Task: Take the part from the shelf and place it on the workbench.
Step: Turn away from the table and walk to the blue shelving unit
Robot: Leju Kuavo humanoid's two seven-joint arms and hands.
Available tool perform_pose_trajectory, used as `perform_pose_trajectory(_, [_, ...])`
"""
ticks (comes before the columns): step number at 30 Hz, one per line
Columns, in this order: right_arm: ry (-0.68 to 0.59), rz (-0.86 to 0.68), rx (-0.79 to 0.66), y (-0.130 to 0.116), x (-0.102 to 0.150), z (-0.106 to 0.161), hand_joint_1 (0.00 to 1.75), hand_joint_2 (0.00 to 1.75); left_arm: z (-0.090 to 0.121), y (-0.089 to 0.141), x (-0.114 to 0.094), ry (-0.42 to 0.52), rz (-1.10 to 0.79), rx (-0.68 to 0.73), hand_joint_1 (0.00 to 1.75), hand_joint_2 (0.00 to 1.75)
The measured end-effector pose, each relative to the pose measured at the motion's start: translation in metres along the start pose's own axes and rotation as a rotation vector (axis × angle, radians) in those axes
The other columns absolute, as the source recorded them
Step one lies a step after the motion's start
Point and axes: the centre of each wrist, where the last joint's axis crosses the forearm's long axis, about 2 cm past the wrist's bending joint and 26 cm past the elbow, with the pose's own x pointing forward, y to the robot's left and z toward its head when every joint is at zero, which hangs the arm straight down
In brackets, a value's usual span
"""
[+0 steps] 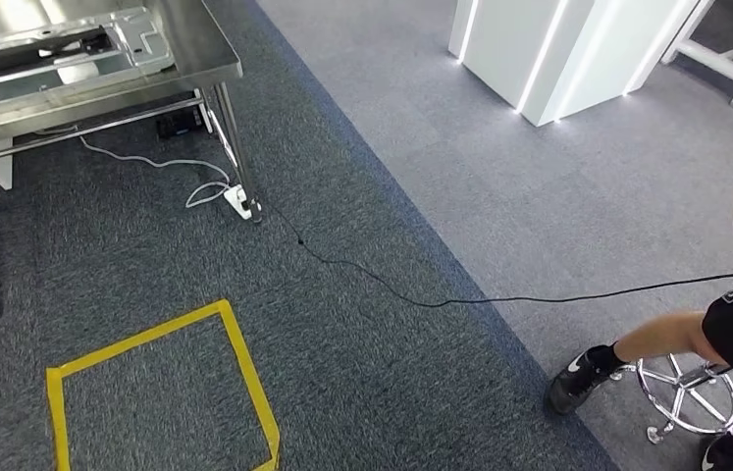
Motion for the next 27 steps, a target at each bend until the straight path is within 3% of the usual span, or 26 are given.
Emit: perform_pose_trajectory(27, [-0.003, -0.001, 0.016, 0.0029, 0.0015, -0.0003, 0.00, 0.00, -0.0077, -0.0002, 0.0039, -0.008, -0.002, 0.000, 0.00, 0.00])
